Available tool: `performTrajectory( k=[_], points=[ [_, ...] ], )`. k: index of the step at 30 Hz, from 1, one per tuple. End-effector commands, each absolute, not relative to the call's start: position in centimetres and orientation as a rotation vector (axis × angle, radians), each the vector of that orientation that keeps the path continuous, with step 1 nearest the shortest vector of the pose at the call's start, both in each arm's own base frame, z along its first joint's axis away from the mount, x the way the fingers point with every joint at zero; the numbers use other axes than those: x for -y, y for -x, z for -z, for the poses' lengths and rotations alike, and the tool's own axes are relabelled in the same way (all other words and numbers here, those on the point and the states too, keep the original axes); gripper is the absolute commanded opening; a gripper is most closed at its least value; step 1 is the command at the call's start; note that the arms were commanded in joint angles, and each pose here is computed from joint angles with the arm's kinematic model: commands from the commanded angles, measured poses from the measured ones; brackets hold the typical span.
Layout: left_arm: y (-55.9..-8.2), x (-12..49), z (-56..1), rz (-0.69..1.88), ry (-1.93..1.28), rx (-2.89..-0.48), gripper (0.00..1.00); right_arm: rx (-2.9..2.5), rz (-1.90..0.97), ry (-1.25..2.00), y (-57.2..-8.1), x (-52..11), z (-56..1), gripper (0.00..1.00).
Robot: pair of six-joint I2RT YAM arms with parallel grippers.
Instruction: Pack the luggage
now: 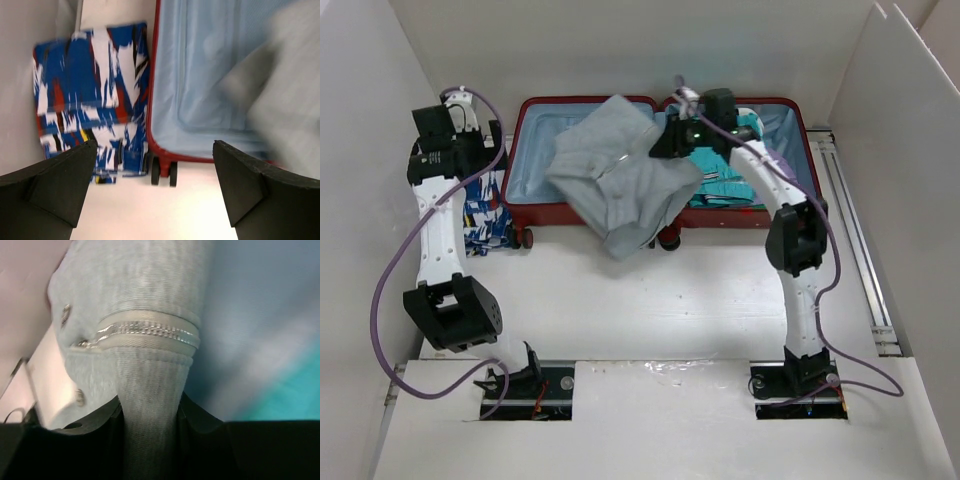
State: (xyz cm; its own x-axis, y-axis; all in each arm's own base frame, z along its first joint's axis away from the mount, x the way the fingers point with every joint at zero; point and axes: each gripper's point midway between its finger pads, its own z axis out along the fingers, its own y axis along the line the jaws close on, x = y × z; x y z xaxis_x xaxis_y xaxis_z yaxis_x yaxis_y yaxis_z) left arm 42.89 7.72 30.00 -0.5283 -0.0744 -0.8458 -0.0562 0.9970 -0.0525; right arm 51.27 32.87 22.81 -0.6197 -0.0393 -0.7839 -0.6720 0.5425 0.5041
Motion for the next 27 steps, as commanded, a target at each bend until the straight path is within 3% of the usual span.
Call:
performTrajectory(
  k=[1,8,15,27],
  points=[
    [-42.5,-8.8,-28.9,-0.028,0.074,-2.140,1.00,-1.901,-0.802,0.378,-59.7,-20.4,-26.3,0.00],
    [-42.4,-9.4,-26.3,-0.024,0.112,-2.202,1.00,-1.968,-0.631,0.173,-62.6,-6.9,-22.3,0.00],
    [-42.6,-9.0,-25.1,0.022,0.140,-2.226,1.00,-1.992,-0.520,0.011,-60.7,0.4,-19.5,0.00],
    [-42.6,-8.7,-25.3,0.046,0.156,-2.231,1.00,-2.103,-0.507,-0.198,-54.4,1.9,-14.7,0.00]
  ],
)
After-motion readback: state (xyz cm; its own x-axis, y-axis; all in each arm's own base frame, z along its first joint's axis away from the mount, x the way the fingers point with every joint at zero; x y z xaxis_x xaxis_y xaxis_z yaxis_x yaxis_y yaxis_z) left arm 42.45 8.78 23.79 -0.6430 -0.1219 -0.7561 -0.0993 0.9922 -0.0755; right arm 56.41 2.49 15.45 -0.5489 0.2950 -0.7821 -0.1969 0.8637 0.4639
